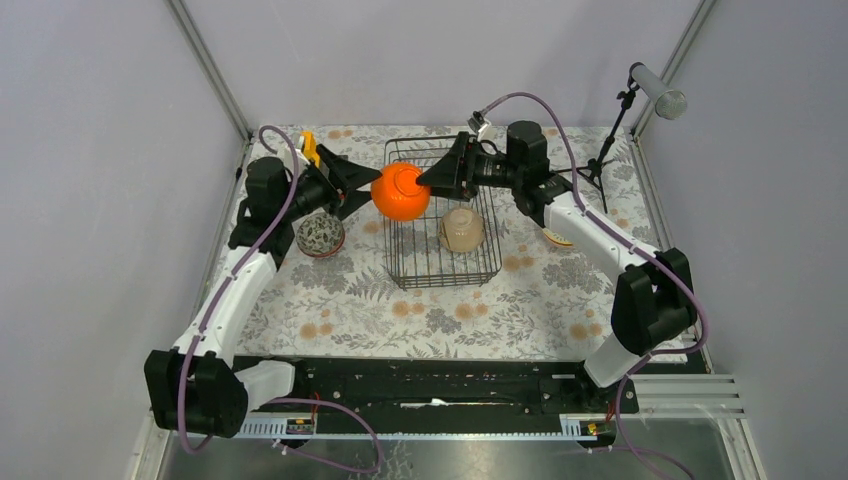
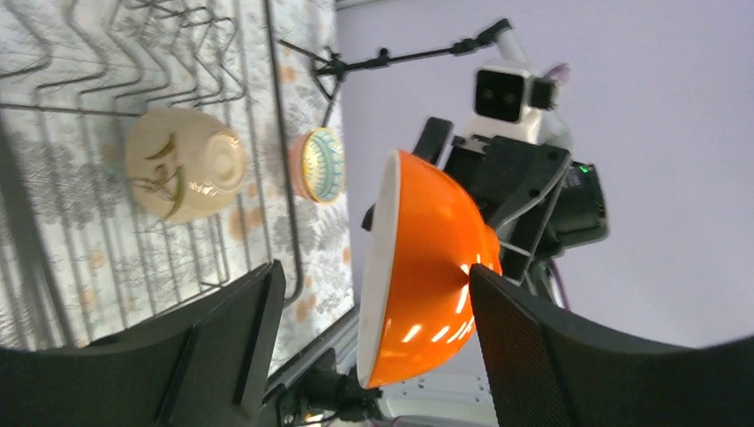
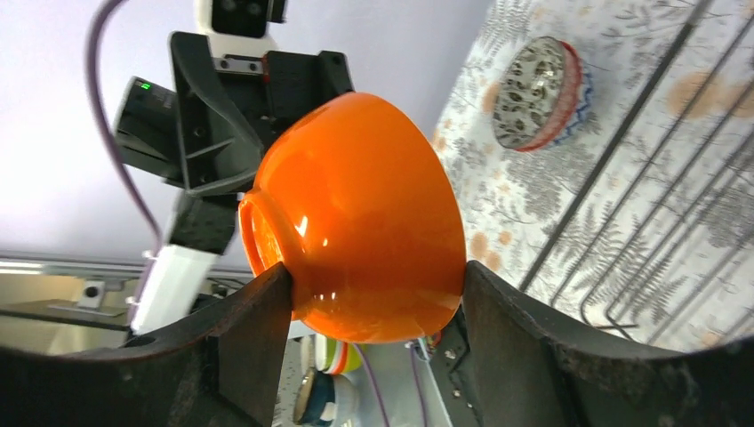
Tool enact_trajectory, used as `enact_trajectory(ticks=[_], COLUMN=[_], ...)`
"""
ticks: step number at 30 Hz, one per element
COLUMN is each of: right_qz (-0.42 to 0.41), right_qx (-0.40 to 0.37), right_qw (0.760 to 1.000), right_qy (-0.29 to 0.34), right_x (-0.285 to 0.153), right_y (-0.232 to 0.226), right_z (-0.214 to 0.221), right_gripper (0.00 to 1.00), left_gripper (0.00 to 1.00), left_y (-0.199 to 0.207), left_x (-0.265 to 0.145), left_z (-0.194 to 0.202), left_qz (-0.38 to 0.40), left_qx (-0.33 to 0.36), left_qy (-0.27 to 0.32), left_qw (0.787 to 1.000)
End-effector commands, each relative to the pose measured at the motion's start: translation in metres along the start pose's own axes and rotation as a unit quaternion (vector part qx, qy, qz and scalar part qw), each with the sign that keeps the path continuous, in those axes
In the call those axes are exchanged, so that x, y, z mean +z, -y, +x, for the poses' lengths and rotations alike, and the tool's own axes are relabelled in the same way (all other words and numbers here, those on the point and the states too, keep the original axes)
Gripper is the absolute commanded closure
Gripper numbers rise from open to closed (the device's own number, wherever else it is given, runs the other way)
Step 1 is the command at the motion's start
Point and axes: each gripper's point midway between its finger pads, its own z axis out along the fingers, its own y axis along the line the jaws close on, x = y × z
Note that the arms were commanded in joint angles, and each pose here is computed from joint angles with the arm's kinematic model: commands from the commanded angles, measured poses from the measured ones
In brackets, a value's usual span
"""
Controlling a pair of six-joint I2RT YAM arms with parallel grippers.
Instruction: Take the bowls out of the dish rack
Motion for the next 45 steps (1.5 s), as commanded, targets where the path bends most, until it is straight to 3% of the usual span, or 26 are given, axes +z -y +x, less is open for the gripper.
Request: enact_trajectory(ticks=[1,4,16,20,22,25,27,31,34,35,38,41,45], right_qz=[-0.111,-0.118,-0.13,-0.132,-0.135,-0.135,-0.133,-0.124,-0.093,-0.073,0.005,0.075,0.141], right_qx=[-0.012,-0.009,0.022,0.027,0.029,0.032,0.032,0.029,0.019,0.016,-0.028,-0.042,-0.052], right_qw=[0.994,0.993,0.991,0.991,0.99,0.99,0.99,0.992,0.995,0.997,0.999,0.996,0.988], right_qy=[-0.007,-0.01,-0.016,-0.015,-0.015,-0.015,-0.013,-0.008,0.001,0.004,0.022,0.027,0.033], right_x=[-0.01,-0.009,-0.005,-0.004,-0.004,-0.003,-0.003,-0.005,-0.008,-0.008,-0.011,-0.018,-0.028], right_y=[-0.057,-0.057,-0.052,-0.05,-0.05,-0.048,-0.046,-0.042,-0.033,-0.027,-0.006,0.016,0.036], right_z=[-0.007,-0.007,-0.005,-0.006,-0.005,-0.004,-0.004,-0.002,-0.003,-0.003,-0.01,-0.009,-0.009], right_gripper=[0.52,0.52,0.52,0.52,0.45,0.29,0.18,0.07,0.01,0.01,0.01,0.01,0.02], left_gripper=[0.23,0.25,0.46,0.63,0.76,1.0,1.0,1.0,1.0,1.0,1.0,1.0,1.0], left_y=[0.064,0.077,0.09,0.101,0.106,0.107,0.106,0.105,0.092,0.072,0.023,-0.03,-0.068], left_x=[-0.017,-0.023,-0.028,-0.033,-0.035,-0.034,-0.033,-0.033,-0.022,-0.013,-0.008,-0.02,-0.037], left_z=[0.007,0.009,0.025,0.032,0.035,0.037,0.037,0.037,0.033,0.031,0.017,0.005,0.004], left_qz=[0.159,0.2,0.247,0.281,0.297,0.3,0.297,0.289,0.233,0.17,0.007,-0.147,-0.236], left_qx=[0.013,0.008,0.006,0.013,0.016,0.015,0.015,0.028,0.06,0.046,0.079,0.089,0.093], left_qy=[-0.02,-0.022,-0.064,-0.078,-0.084,-0.088,-0.085,-0.081,-0.067,-0.066,-0.024,0.009,0.027], left_qw=[0.987,0.98,0.967,0.957,0.951,0.95,0.951,0.953,0.968,0.982,0.997,0.985,0.967])
